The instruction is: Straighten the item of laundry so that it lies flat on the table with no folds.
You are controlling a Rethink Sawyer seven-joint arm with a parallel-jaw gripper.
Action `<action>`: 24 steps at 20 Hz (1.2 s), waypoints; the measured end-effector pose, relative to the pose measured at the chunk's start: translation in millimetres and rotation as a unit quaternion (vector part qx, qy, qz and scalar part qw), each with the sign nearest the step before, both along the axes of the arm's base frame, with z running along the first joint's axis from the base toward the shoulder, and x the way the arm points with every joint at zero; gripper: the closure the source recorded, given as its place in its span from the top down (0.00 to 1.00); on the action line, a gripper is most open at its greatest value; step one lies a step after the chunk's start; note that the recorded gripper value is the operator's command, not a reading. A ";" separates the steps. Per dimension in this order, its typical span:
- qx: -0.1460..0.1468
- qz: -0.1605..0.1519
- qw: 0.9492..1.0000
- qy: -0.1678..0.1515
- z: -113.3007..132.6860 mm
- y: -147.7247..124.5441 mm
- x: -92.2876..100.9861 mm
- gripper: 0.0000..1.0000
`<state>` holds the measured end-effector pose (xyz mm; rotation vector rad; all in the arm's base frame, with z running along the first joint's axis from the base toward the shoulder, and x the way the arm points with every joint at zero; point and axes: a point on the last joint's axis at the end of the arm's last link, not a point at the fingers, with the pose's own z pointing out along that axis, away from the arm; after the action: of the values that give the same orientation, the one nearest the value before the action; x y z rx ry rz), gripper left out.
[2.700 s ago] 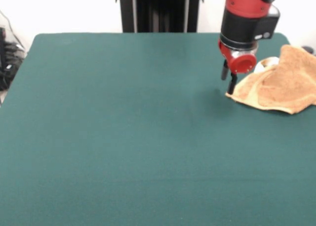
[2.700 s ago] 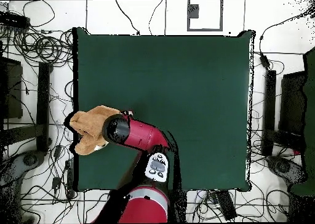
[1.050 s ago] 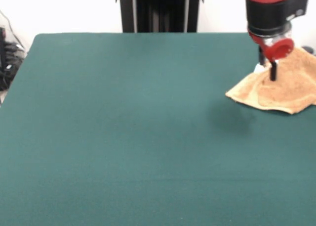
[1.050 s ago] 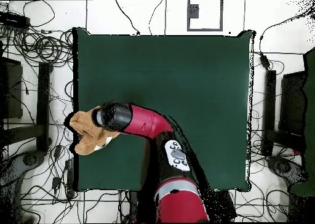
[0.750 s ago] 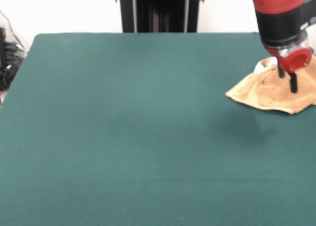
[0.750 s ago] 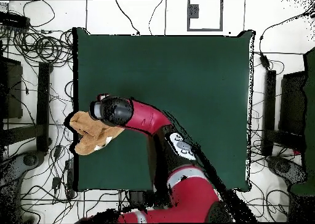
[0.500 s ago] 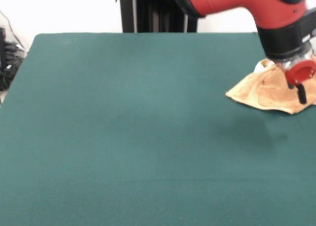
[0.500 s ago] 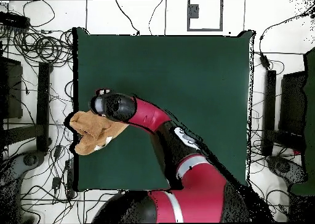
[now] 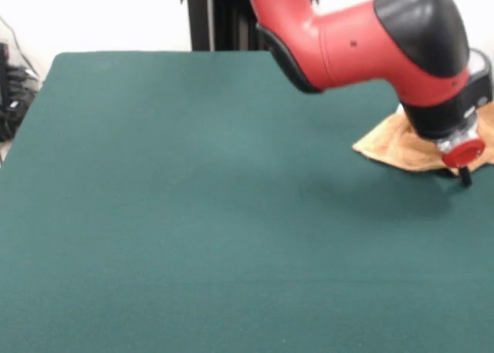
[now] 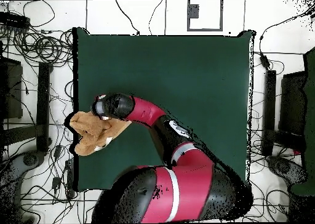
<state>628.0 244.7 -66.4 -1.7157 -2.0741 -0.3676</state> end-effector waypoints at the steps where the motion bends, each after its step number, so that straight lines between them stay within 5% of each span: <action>1: 0.000 0.006 1.000 0.002 0.6 0.2 2.3 1.00; 9: 0.006 0.069 0.995 0.073 -0.3 -8.0 -1.2 1.00; 13: -0.007 0.084 0.994 0.066 -1.2 -6.5 0.3 1.00; 15: -0.055 0.140 0.988 0.038 6.0 6.3 -0.3 1.00; 19: -0.165 0.258 0.952 -0.028 18.1 33.0 -6.4 1.00; 20: -0.212 0.309 0.925 -0.057 21.9 43.1 -10.7 1.00; 22: -0.253 0.353 0.897 -0.081 25.6 51.5 -15.2 1.00; 23: -0.298 0.402 0.859 -0.108 30.5 60.5 -19.3 1.00; 24: -0.312 0.416 0.846 -0.117 32.1 62.6 -19.5 1.00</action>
<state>608.5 307.3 -34.3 -0.8505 -3.0885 0.4417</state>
